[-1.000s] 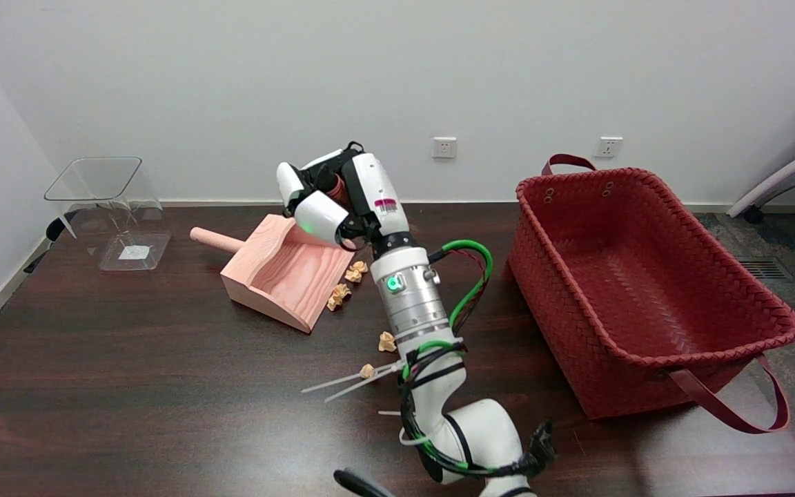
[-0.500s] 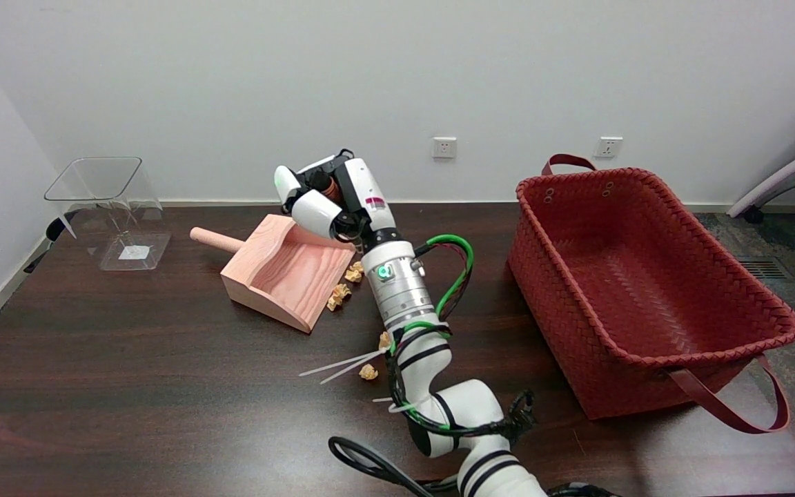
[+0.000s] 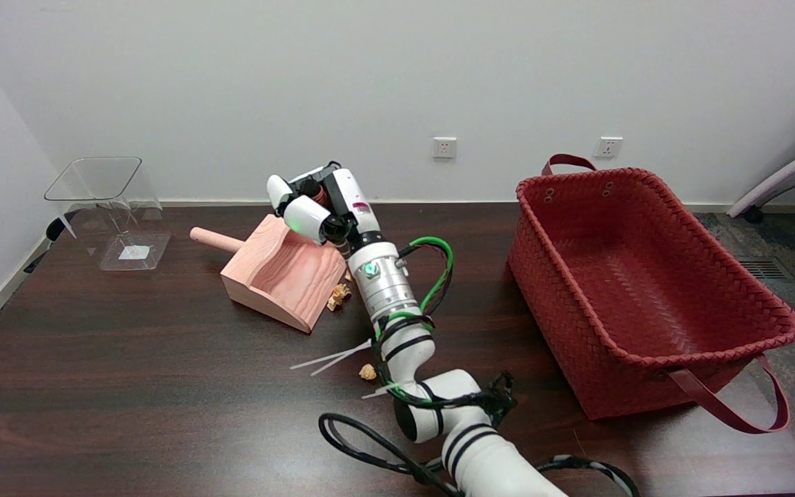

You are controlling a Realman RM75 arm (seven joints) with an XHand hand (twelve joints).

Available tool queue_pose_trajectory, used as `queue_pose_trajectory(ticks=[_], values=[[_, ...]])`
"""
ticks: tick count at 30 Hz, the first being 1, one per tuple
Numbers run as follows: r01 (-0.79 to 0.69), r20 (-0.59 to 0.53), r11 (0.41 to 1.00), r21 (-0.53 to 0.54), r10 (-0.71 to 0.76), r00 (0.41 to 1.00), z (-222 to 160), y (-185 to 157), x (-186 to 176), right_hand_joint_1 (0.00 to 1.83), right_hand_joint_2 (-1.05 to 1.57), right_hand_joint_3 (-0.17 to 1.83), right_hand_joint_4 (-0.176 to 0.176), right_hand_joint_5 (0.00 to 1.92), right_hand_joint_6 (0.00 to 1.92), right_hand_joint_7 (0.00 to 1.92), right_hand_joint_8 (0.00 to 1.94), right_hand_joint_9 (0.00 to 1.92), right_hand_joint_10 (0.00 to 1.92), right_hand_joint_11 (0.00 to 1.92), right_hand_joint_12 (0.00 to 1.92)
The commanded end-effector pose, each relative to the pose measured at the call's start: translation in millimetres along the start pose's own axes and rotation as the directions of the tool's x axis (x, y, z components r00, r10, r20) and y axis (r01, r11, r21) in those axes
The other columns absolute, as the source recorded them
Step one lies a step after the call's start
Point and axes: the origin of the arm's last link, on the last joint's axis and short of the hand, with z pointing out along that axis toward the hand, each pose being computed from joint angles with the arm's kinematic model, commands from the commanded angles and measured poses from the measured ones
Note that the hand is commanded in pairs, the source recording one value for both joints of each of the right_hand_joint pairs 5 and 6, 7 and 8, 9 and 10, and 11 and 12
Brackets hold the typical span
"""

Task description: Sweep the paper balls into the dustpan.

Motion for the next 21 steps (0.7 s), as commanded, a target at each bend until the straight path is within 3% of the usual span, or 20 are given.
queue_pose_trajectory(ticks=[1,10,21], values=[[-0.146,-0.016,0.988,-0.049,0.145,0.989,38.3,-4.5,-30.2,1.02,1.57,1.05,0.0,1.92,1.92,1.92,1.92,1.92,1.92,1.92,1.92],[-0.237,-0.03,0.969,-0.071,0.236,0.971,58.1,-14.9,-42.2,1.04,1.57,1.0,0.0,1.92,1.92,1.92,1.92,1.92,1.92,1.92,1.92],[-0.31,-0.167,0.951,0.026,0.309,0.936,72.7,-46.1,-41.7,0.99,1.57,0.84,0.0,1.92,1.92,1.92,1.92,1.92,1.92,1.92,1.92]])
